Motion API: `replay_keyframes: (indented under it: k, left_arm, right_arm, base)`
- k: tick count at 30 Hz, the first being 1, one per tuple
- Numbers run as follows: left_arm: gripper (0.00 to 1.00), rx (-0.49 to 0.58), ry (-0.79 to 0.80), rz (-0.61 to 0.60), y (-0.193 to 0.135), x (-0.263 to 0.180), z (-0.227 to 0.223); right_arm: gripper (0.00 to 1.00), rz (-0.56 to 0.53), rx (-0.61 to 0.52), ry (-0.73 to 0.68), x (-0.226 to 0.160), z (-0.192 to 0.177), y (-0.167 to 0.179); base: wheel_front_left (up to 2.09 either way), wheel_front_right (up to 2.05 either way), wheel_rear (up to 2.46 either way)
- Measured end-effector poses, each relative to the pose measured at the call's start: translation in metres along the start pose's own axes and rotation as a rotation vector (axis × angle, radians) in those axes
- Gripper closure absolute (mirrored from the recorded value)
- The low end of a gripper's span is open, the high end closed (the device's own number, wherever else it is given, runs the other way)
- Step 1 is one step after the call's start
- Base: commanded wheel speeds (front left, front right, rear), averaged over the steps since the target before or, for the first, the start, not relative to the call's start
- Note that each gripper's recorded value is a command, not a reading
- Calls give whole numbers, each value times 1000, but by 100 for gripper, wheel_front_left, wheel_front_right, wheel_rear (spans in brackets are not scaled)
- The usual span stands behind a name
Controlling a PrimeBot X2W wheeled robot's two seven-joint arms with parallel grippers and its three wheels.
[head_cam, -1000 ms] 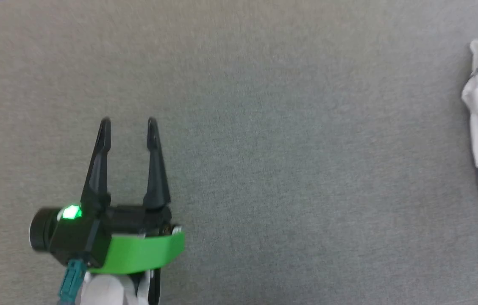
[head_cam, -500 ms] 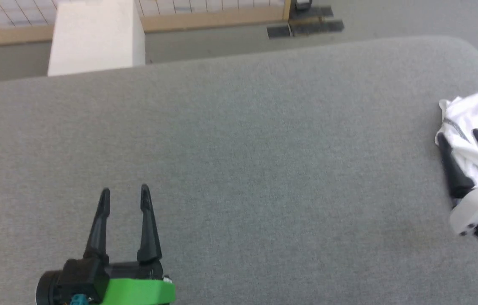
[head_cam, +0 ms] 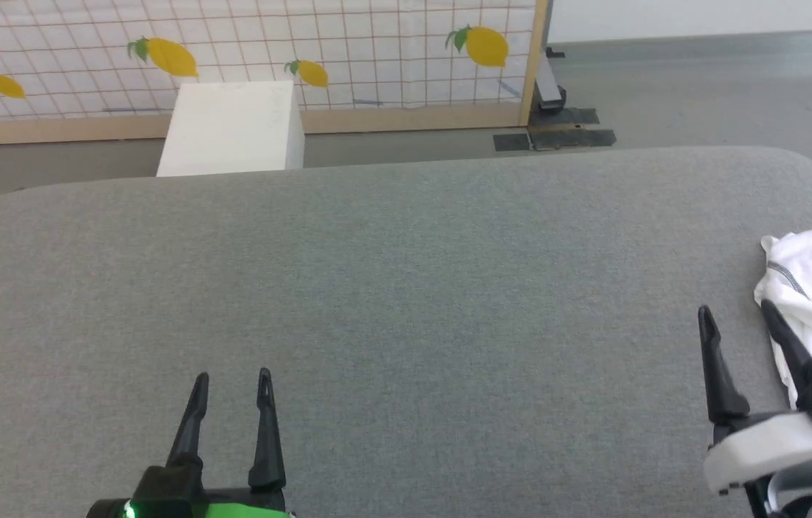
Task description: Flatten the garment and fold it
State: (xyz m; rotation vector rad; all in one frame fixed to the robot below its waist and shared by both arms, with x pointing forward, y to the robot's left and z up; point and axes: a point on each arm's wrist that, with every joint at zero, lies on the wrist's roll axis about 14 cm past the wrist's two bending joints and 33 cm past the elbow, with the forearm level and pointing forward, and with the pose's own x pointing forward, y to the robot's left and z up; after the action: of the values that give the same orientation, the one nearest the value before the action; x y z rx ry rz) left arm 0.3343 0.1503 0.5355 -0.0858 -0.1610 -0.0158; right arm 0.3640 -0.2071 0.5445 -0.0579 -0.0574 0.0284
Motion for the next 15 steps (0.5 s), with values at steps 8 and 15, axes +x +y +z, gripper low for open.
replay_keyframes:
  k: [8, 15]
  left_arm:
    - [0, -3, 21, 5, 0, -11, -5]
    - [0, 4, 31, -7, -3, -8, -9]
  right_arm:
    - [0, -22, 3, 25, -19, -21, 5]
    - [0, -19, 46, 42, -19, -31, 7]
  base:
    - [0, 0, 0]
    - [0, 0, 0]
